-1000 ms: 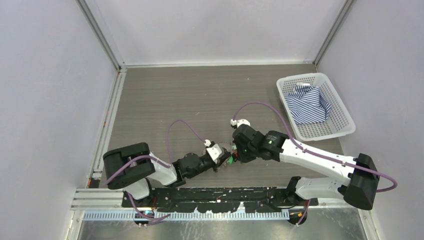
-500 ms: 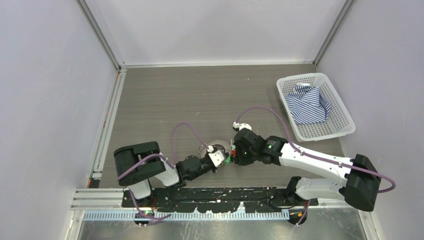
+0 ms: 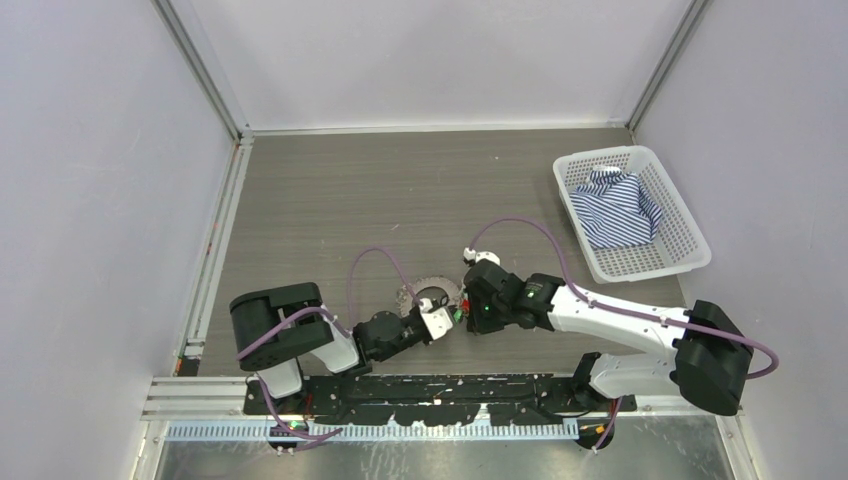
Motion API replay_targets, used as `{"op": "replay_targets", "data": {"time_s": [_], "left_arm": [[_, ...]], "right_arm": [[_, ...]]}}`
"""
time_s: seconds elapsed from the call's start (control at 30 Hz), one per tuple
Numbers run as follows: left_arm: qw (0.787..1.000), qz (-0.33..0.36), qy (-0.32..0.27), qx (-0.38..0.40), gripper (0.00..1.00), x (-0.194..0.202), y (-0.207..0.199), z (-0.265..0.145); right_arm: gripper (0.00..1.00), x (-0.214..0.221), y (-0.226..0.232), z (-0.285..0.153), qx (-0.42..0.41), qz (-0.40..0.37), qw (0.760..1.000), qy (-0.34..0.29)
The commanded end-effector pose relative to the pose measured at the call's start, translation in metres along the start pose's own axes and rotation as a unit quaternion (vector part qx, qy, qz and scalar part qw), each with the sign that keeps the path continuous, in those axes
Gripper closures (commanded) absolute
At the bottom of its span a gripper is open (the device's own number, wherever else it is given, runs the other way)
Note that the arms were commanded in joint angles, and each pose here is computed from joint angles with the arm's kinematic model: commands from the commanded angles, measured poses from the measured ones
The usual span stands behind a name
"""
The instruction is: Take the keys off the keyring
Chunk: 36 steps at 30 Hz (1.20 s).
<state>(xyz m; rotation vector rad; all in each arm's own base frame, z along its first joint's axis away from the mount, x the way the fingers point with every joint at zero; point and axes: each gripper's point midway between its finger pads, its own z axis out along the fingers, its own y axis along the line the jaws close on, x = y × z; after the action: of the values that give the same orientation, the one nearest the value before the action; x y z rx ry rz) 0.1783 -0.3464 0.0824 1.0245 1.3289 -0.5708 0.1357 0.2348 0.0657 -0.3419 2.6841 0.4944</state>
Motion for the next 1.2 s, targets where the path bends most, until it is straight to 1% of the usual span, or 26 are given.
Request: {"op": "replay_targets", "data": {"time_s": [0.0, 0.17, 0.47, 0.77, 1.03, 1.17], "left_arm": [[0.999, 0.042, -0.023, -0.005, 1.0, -0.013, 0.008, 0.0], [0.998, 0.056, -0.013, 0.008, 1.0, -0.013, 0.006, -0.002], [0.998, 0.052, -0.026, 0.036, 1.0, -0.025, -0.001, -0.01], [0.998, 0.037, -0.037, 0.039, 1.0, -0.034, -0.001, -0.018], [0.997, 0.024, -0.055, 0.039, 1.0, -0.046, 0.0, -0.019], [0.997, 0.022, -0.051, 0.049, 1.0, -0.048, -0.003, -0.021]], "right_arm": [[0.99, 0.0, 0.002, 0.003, -0.004, 0.01, 1.0, -0.003], [0.99, -0.002, 0.001, 0.006, -0.005, 0.017, 1.0, -0.014], [0.99, -0.008, 0.001, 0.006, -0.012, 0.028, 0.999, -0.035], [0.99, -0.027, 0.003, -0.018, -0.033, 0.033, 0.994, -0.099], [0.99, -0.036, 0.002, -0.036, -0.035, 0.024, 0.992, -0.121], [0.99, -0.042, -0.001, -0.046, -0.024, 0.006, 0.991, -0.129]]}}
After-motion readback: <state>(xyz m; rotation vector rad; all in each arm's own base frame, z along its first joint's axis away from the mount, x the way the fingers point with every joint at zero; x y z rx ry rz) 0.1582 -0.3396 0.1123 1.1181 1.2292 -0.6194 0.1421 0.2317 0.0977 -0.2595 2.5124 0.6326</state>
